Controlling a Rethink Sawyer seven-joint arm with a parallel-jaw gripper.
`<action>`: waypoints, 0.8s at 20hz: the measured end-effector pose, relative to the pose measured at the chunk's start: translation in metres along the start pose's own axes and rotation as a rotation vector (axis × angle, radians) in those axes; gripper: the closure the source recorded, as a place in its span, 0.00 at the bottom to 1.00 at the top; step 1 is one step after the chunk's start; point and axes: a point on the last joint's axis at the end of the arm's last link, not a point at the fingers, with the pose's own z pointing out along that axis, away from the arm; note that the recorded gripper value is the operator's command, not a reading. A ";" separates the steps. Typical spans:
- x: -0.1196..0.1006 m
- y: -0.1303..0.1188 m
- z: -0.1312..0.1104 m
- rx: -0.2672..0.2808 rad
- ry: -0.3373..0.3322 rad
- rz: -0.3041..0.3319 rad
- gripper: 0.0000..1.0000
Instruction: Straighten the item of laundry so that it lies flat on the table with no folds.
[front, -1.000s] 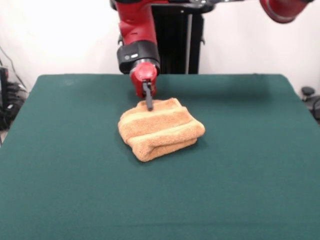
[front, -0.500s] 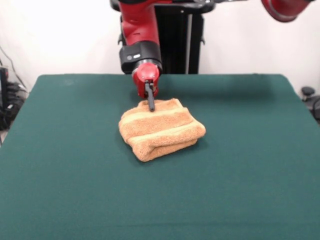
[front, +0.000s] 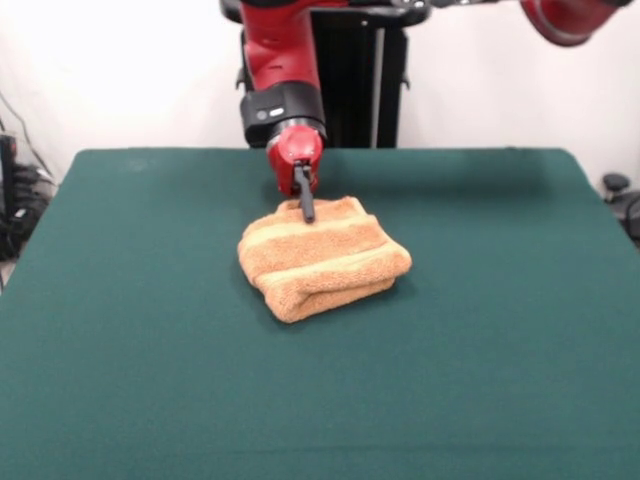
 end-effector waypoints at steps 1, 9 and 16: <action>0.000 0.000 0.000 -0.001 -0.005 -0.005 0.00; 0.002 0.000 0.000 -0.007 -0.040 -0.064 0.00; 0.004 0.001 0.000 -0.004 -0.070 -0.115 0.00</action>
